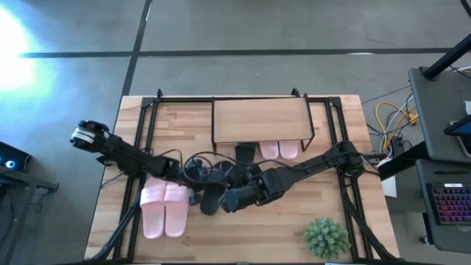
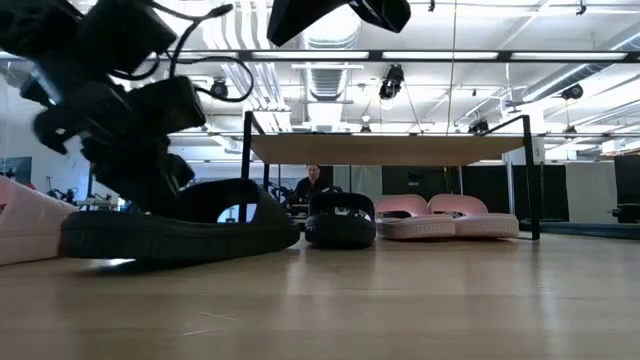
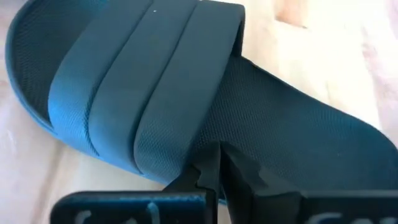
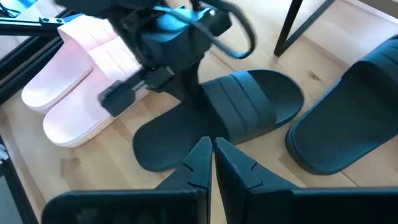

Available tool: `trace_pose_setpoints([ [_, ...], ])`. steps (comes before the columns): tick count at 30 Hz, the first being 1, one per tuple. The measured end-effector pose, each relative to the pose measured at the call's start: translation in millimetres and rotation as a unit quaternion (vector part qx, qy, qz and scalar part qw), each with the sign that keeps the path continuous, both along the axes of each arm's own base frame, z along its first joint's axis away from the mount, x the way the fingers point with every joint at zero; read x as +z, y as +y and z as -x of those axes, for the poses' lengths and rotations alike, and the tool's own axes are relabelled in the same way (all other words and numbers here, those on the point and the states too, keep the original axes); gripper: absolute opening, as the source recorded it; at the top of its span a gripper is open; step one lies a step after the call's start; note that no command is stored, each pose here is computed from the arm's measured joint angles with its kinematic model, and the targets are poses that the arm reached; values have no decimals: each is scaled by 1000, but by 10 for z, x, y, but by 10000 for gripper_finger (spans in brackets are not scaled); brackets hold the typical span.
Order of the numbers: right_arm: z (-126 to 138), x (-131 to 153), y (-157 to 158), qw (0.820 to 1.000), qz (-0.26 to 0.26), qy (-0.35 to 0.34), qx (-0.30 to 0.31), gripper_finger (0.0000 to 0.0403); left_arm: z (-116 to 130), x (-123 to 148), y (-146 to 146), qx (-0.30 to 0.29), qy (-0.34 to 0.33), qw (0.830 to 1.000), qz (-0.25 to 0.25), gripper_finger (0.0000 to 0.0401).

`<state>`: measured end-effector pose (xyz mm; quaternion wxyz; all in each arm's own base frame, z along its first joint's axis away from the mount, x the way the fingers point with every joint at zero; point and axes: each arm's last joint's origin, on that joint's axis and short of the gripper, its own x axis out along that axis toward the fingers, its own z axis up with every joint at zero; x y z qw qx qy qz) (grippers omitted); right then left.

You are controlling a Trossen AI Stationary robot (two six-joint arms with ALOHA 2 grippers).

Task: Pick and place slides into the shelf
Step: Put the black slide under the shelf

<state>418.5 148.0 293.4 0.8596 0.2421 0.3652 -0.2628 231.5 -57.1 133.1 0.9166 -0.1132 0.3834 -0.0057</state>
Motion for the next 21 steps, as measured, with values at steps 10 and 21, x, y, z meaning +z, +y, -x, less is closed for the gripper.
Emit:
trace_pose_setpoints([
  [10, 0, 1, -1, 1000, -7, -6, -15, 13, -267, 183, 307, 33, -72, 996, -37, 0],
  [21, 18, -3, 31, 1000, -13, -6, -21, 13, -401, 360, 244, -30, -102, 994, 17, 0],
])
